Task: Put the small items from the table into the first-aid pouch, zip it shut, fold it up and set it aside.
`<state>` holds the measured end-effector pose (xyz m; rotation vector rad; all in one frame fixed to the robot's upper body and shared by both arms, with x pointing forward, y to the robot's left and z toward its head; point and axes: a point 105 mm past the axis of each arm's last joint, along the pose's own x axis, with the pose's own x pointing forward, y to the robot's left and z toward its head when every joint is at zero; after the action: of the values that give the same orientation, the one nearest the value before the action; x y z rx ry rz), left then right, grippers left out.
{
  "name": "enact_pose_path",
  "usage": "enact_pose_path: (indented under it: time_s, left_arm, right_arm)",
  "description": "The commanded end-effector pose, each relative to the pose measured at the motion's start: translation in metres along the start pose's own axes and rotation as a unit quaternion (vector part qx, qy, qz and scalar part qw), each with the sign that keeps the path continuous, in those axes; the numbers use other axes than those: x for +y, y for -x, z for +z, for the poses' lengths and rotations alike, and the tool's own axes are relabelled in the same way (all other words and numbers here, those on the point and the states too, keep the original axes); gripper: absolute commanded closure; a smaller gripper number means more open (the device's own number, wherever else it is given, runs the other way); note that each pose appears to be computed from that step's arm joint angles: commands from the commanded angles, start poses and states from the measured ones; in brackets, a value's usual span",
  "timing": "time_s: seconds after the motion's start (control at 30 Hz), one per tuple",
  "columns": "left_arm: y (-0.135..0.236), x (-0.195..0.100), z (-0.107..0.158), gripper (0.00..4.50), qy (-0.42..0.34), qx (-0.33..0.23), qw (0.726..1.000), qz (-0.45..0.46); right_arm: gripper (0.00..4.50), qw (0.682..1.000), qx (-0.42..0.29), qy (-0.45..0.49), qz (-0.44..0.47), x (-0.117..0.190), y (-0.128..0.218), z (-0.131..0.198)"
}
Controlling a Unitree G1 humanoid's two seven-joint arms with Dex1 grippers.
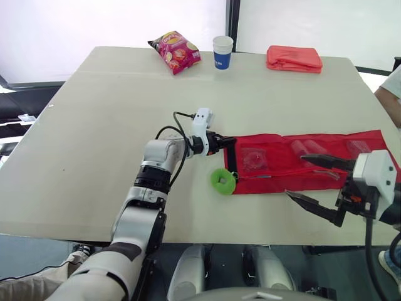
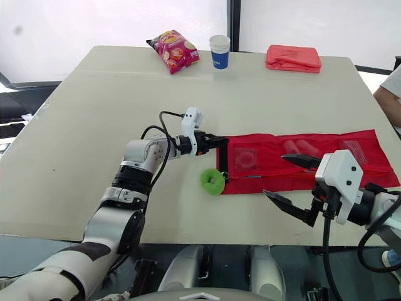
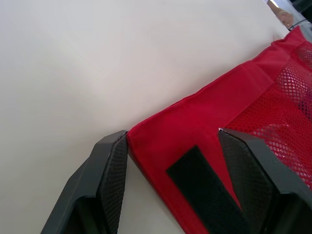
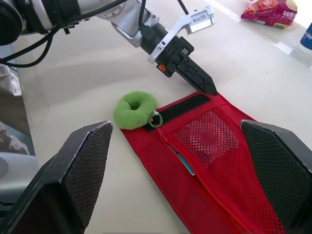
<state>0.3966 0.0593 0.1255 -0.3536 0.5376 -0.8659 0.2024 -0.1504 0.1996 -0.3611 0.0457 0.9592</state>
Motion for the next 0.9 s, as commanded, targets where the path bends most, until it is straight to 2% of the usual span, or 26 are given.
enact_pose_path:
  time_s: [0.03, 0.3, 0.47, 0.5, 0.53, 0.6, 0.63, 0.73, 0.9]
  left_arm:
    - [0.004, -0.023, 0.017, 1.41, 0.054, -0.021, 0.996, -0.073]
    - [0.016, -0.035, 0.0, 1.41, 0.124, -0.006, 0.986, -0.109]
    - [0.014, -0.035, -0.023, 1.41, 0.094, 0.009, 0.992, -0.085]
    - [0.013, -0.035, -0.027, 1.81, 0.088, 0.01, 0.993, -0.08]
    - [0.013, -0.035, -0.03, 1.92, 0.085, 0.011, 0.993, -0.076]
    - [0.01, -0.035, -0.035, 2.56, 0.087, 0.008, 0.994, -0.071]
    - [0.009, -0.035, -0.037, 3.16, 0.089, 0.006, 0.994, -0.069]
    - [0.007, -0.033, -0.037, 4.45, 0.09, 0.001, 0.994, -0.063]
    - [0.016, -0.025, -0.023, 4.49, 0.115, -0.022, 0.991, -0.063]
  right_arm:
    - [0.03, 1.0, -0.006, 0.024, -0.007, 0.001, 0.004, 0.01]
    - [0.03, 1.0, -0.006, 0.019, -0.012, 0.003, 0.004, 0.011]
    - [0.03, 1.0, -0.004, 0.015, -0.011, 0.004, 0.002, 0.011]
    - [0.0, 1.0, -0.004, 0.014, -0.011, 0.004, 0.002, 0.011]
    - [0.0, 1.0, -0.003, 0.013, -0.01, 0.004, 0.002, 0.011]
    - [0.0, 1.0, -0.002, 0.013, -0.01, 0.005, 0.001, 0.01]
    - [0.0, 1.0, -0.001, 0.012, -0.009, 0.005, 0.001, 0.01]
    - [0.0, 1.0, 0.001, 0.011, -0.007, 0.005, 0.001, 0.01]
    - [0.0, 1.0, 0.009, -0.007, 0.006, 0.01, -0.009, 0.004]
